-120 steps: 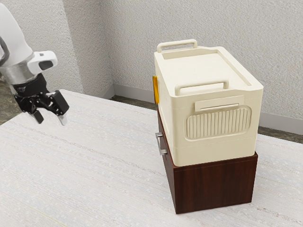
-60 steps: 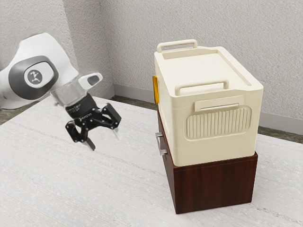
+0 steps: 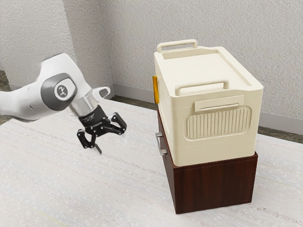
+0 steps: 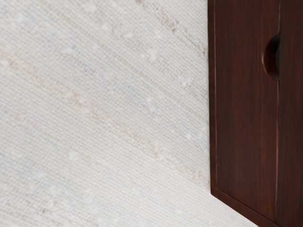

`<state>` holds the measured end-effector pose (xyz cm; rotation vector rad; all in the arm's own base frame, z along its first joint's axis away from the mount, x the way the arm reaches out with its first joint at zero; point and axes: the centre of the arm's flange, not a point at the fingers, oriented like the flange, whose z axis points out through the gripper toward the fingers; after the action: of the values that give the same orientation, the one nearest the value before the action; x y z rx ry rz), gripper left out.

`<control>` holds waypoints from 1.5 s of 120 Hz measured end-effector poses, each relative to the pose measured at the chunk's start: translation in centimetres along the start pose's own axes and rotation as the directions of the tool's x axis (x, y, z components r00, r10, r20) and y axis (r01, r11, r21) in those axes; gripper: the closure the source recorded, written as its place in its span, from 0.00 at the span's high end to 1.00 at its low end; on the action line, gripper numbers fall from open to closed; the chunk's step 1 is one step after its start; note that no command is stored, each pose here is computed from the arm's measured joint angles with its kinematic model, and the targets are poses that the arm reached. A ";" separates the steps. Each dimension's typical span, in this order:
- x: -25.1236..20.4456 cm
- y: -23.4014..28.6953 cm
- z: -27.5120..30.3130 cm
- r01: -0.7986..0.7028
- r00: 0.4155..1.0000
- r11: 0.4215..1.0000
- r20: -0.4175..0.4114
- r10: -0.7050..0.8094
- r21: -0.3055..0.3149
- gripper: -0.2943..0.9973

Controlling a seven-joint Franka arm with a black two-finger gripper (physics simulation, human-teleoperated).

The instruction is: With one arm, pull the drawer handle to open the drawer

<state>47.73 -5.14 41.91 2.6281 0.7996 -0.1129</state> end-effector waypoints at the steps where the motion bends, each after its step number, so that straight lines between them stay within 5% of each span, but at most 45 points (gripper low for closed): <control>1: 0.0 0.1 0.1 -0.001 1.000 1.000 0.000 0.001 -0.001 0.77; 24: -0.2 1.7 1.5 -0.015 1.000 1.000 0.020 0.016 -0.018 0.77; 64: 3.8 3.9 3.8 -0.041 0.997 0.999 -0.072 0.039 -0.027 0.77; 95: 4.7 6.1 6.6 -0.021 0.996 0.995 -0.090 0.012 -0.097 0.77; 180: 7.9 6.0 9.4 0.008 0.990 0.986 -0.136 -0.031 -0.166 0.77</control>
<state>57.97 -9.20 33.79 2.4924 0.8426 0.1259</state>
